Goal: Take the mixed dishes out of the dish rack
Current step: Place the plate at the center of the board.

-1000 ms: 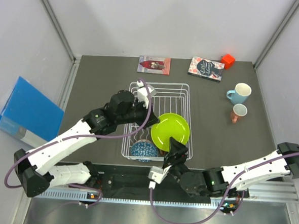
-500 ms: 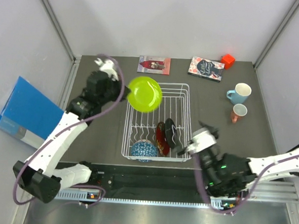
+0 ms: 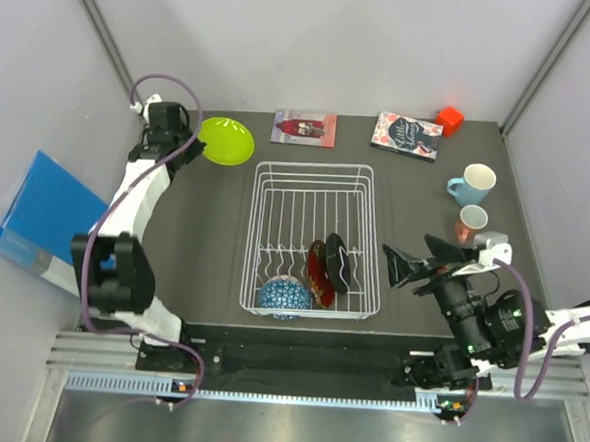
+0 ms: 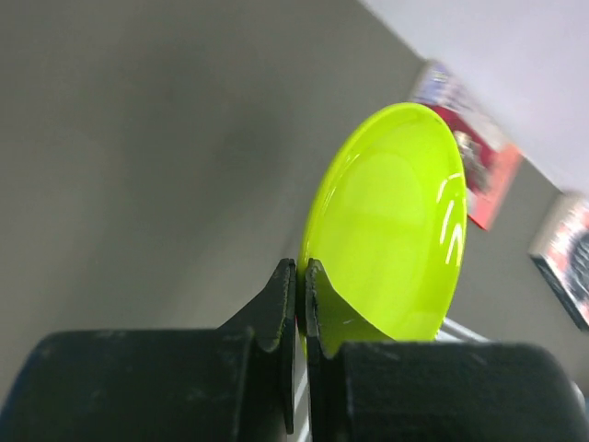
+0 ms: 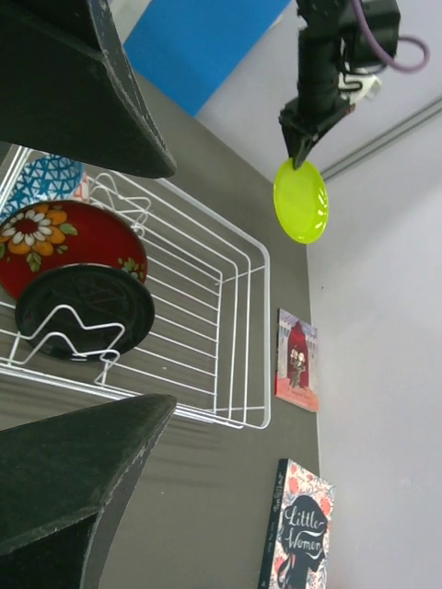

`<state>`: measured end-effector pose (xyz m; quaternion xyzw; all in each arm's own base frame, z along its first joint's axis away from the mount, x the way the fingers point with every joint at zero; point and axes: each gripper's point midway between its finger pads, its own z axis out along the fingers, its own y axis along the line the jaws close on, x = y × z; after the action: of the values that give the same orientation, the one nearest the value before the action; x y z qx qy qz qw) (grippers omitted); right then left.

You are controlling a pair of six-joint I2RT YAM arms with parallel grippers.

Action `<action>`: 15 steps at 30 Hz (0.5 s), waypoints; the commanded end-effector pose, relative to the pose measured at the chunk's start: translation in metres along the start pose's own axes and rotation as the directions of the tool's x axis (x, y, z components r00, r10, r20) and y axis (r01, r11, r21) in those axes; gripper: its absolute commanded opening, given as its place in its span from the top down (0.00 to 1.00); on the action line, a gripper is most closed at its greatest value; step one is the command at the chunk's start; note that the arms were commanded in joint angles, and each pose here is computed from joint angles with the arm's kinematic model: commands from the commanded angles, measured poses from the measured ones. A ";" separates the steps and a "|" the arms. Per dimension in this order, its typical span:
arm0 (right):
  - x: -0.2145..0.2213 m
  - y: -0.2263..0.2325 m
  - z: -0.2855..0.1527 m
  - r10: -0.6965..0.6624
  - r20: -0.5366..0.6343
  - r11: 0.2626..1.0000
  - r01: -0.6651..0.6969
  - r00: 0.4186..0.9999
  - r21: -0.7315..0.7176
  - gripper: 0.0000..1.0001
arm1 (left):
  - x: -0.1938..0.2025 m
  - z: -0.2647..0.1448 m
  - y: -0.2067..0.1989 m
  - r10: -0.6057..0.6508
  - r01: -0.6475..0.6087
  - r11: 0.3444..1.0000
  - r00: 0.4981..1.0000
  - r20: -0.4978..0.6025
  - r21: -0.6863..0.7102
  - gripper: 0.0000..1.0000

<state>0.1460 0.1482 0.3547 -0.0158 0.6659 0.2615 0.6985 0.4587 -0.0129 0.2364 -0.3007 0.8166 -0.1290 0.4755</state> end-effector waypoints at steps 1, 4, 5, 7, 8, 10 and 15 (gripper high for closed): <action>0.009 0.019 0.002 -0.001 -0.012 1.000 0.000 1.000 -0.023 0.00 | -0.034 0.046 -0.011 -0.079 0.077 0.997 0.995 0.062 0.029 1.00; 0.015 0.027 0.003 -0.049 -0.036 0.998 0.048 0.998 -0.026 0.00 | -0.032 0.084 -0.004 -0.085 0.084 0.996 0.996 0.025 0.028 1.00; 0.016 0.029 0.003 -0.059 -0.039 0.998 0.058 0.997 -0.030 0.00 | -0.036 0.093 -0.001 -0.091 0.090 0.995 0.995 0.034 0.036 1.00; 0.013 0.027 0.003 -0.053 -0.040 0.998 0.052 0.998 -0.027 0.00 | -0.027 0.112 0.003 -0.108 0.108 0.993 0.994 -0.002 0.045 1.00; 0.013 0.025 0.003 -0.050 -0.039 0.998 0.049 0.998 -0.025 0.00 | -0.027 0.118 0.007 -0.115 0.115 0.992 0.993 -0.008 0.044 1.00; 0.008 0.018 0.003 -0.022 -0.034 1.000 0.022 0.999 -0.018 0.00 | -0.020 0.133 0.015 -0.113 0.114 0.993 0.993 -0.022 0.024 1.00; 0.003 0.005 0.000 0.029 -0.026 1.000 -0.029 0.999 -0.010 0.01 | -0.001 0.164 0.032 -0.085 0.082 0.996 0.993 -0.083 -0.031 1.00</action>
<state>0.1400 0.1696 0.3361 -0.0579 0.6766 0.2421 0.6930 0.5571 0.0239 0.1179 -0.3527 0.8371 -0.1309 0.3972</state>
